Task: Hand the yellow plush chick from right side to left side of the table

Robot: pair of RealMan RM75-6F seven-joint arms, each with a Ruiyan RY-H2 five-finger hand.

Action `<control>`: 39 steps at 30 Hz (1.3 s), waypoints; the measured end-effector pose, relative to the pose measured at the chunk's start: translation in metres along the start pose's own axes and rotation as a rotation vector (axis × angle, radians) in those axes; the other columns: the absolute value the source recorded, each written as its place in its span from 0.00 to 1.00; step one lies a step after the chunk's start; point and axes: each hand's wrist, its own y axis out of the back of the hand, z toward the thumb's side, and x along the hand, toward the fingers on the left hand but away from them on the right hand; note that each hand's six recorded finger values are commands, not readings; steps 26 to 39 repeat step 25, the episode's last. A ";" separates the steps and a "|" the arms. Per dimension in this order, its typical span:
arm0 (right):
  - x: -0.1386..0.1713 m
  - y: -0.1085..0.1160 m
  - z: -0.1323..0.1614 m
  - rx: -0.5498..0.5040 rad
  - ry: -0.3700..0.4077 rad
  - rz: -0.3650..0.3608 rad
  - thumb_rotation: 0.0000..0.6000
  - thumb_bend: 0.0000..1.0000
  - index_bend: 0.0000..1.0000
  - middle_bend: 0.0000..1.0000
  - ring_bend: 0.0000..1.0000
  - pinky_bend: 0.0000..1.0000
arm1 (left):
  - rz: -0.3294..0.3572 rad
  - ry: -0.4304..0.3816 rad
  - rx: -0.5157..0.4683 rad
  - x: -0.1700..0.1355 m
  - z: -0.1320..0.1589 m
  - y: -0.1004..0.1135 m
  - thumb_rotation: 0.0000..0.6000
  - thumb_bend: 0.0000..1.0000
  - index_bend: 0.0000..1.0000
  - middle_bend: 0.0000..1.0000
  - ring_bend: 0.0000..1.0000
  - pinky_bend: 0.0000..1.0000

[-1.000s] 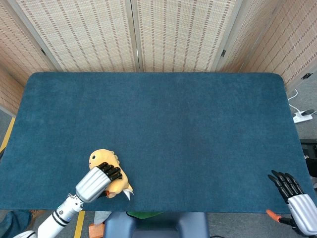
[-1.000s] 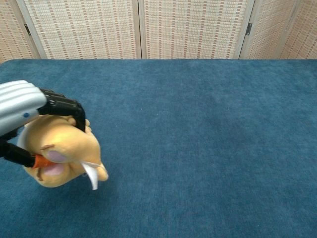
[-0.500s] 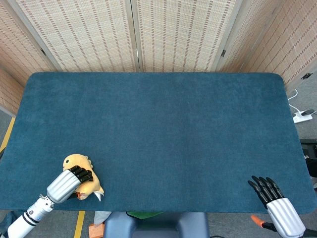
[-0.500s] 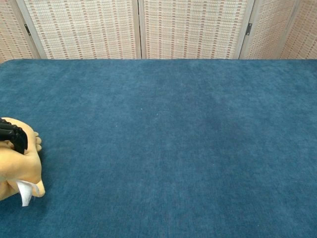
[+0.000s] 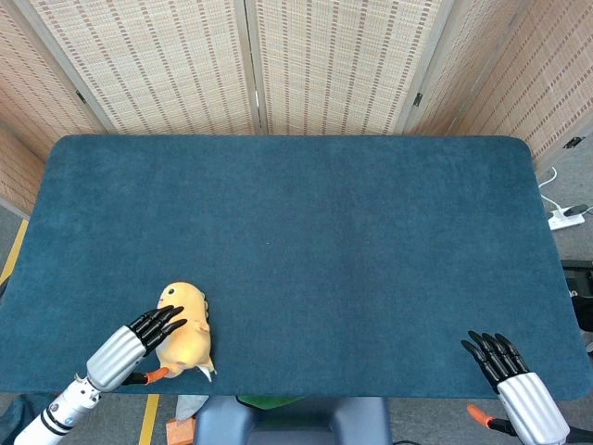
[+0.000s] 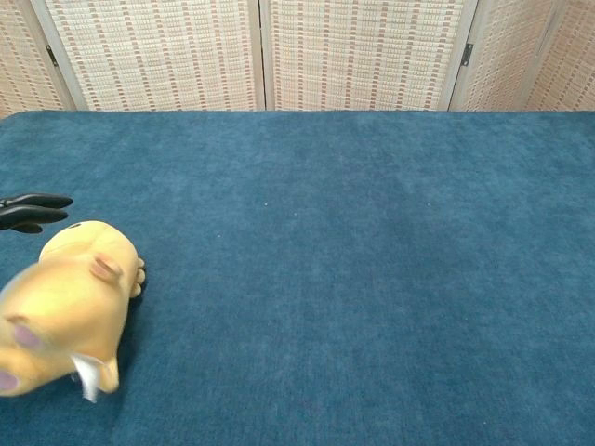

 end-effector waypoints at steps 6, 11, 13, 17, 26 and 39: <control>0.010 0.008 -0.007 -0.022 -0.002 -0.028 1.00 0.09 0.00 0.00 0.00 0.00 | -0.005 0.003 0.028 -0.003 0.008 0.009 1.00 0.21 0.00 0.00 0.00 0.17; 0.013 0.018 -0.009 -0.019 0.010 -0.073 1.00 0.09 0.00 0.00 0.00 0.00 | 0.067 0.042 0.041 -0.032 0.012 0.043 1.00 0.23 0.00 0.00 0.00 0.16; 0.012 0.023 -0.008 -0.009 0.012 -0.098 1.00 0.09 0.00 0.00 0.00 0.00 | 0.114 0.093 0.042 -0.051 0.012 0.060 1.00 0.25 0.00 0.00 0.00 0.14; 0.010 0.030 -0.009 0.032 -0.007 -0.148 1.00 0.09 0.00 0.00 0.00 0.00 | 0.224 0.331 0.046 -0.109 0.005 0.092 1.00 0.30 0.00 0.00 0.00 0.13; 0.009 0.046 -0.019 0.179 -0.180 -0.247 1.00 0.11 0.00 0.00 0.00 0.00 | 0.277 0.781 0.066 -0.185 -0.027 0.102 1.00 0.32 0.00 0.00 0.00 0.13; 0.009 0.046 -0.019 0.179 -0.180 -0.247 1.00 0.11 0.00 0.00 0.00 0.00 | 0.277 0.781 0.066 -0.185 -0.027 0.102 1.00 0.32 0.00 0.00 0.00 0.13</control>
